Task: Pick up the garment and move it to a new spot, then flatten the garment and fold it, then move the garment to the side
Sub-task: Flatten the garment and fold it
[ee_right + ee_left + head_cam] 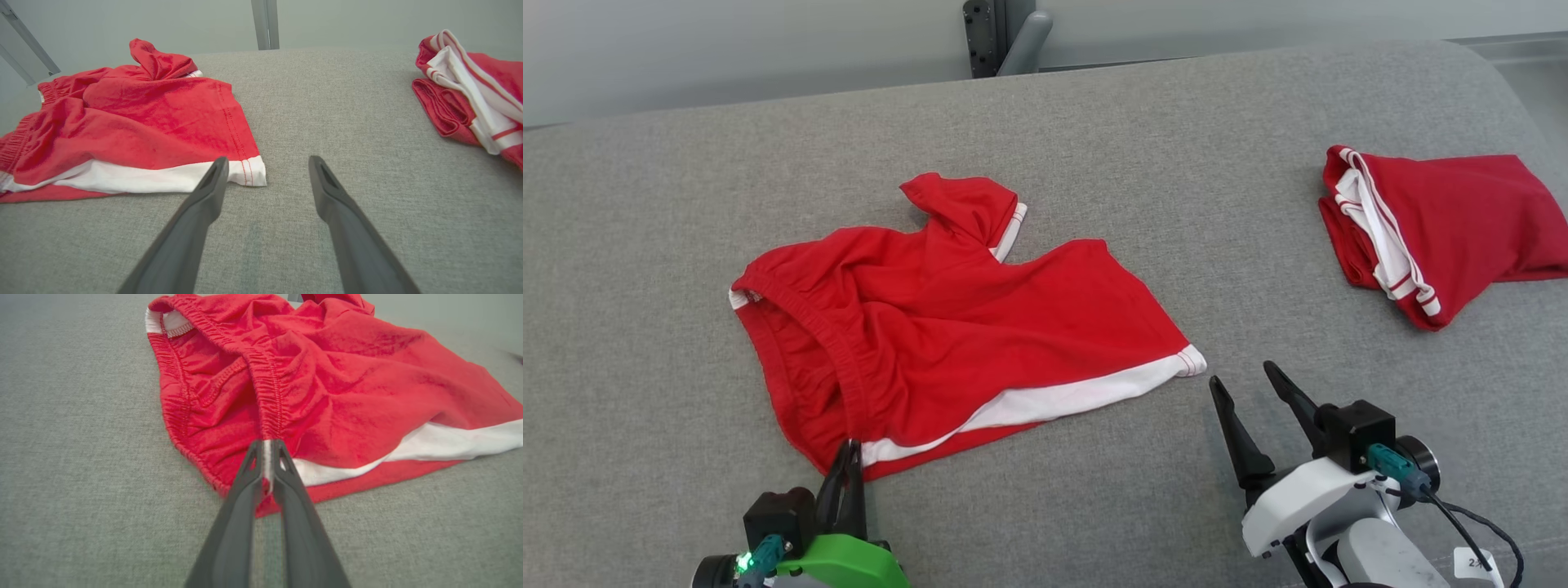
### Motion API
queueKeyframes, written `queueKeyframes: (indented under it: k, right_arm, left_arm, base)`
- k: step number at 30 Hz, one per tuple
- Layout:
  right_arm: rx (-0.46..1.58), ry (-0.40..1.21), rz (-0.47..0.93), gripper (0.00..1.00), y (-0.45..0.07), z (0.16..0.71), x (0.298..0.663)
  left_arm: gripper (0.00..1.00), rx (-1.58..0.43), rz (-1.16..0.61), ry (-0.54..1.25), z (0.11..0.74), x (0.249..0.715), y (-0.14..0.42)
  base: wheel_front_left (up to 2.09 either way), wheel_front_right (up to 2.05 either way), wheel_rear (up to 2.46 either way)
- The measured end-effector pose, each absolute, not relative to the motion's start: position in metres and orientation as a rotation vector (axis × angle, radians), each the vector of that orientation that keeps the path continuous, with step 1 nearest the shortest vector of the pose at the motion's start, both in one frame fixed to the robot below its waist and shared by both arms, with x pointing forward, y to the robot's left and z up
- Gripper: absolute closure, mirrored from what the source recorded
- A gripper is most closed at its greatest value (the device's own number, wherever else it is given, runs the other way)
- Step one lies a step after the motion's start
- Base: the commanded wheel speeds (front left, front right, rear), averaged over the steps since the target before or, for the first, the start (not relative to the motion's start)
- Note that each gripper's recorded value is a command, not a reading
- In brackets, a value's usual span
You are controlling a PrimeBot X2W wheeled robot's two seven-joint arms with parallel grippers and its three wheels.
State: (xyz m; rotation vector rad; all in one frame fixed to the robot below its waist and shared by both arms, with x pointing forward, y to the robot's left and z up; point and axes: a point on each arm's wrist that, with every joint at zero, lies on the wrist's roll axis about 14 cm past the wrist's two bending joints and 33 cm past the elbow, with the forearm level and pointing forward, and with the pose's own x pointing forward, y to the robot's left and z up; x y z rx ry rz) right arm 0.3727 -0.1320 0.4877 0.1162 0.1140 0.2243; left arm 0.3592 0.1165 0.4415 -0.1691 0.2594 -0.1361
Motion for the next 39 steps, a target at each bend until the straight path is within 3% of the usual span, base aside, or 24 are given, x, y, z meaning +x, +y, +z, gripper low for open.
queueKeyframes:
  k: [16, 17, 18, 19, 30, 31, 32, 33, 34, 39]
  right_arm:
    - [0.150, 0.173, 0.275, 0.00, -0.111, 0.469, 0.390]
    - [0.151, 0.176, 0.278, 0.00, -0.110, 0.468, 0.390]
    - [0.151, 0.178, 0.279, 0.00, -0.109, 0.467, 0.390]
    - [0.151, 0.181, 0.281, 0.00, -0.109, 0.466, 0.390]
    - [0.152, 0.187, 0.279, 0.00, -0.109, 0.464, 0.391]
    - [0.152, 0.189, 0.278, 0.00, -0.109, 0.463, 0.391]
    - [0.152, 0.190, 0.278, 0.00, -0.109, 0.462, 0.391]
    - [0.152, 0.190, 0.278, 0.00, -0.109, 0.462, 0.392]
    - [0.153, 0.191, 0.278, 0.00, -0.109, 0.462, 0.392]
    - [0.154, 0.195, 0.284, 0.00, -0.107, 0.461, 0.393]
  left_arm:
    - [1.00, -0.178, -0.098, 0.293, 0.430, 0.358, 0.132]
    - [0.60, -0.180, -0.098, 0.292, 0.430, 0.358, 0.132]
    - [0.02, -0.183, -0.099, 0.291, 0.430, 0.359, 0.132]
    - [0.00, -0.187, -0.100, 0.291, 0.430, 0.360, 0.132]
    - [0.00, -0.199, -0.115, 0.299, 0.427, 0.360, 0.128]
    - [0.55, -0.202, -0.124, 0.302, 0.427, 0.360, 0.126]
    - [0.81, -0.202, -0.126, 0.304, 0.426, 0.360, 0.126]
    - [0.81, -0.202, -0.129, 0.303, 0.427, 0.361, 0.125]
    - [1.00, -0.202, -0.131, 0.301, 0.427, 0.361, 0.125]
    - [1.00, -0.199, -0.128, 0.300, 0.427, 0.362, 0.126]
  base:
    - [0.00, 0.00, 0.00]
    - [0.00, 0.00, 0.00]
    - [0.00, 0.00, 0.00]
    - [0.00, 0.00, 0.00]
    - [0.00, 0.00, 0.00]
    - [0.00, 0.00, 0.00]
    - [0.00, 0.00, 0.00]
    - [0.00, 0.00, 0.00]
    - [0.00, 0.00, 0.00]
    - [0.00, 0.00, 0.00]
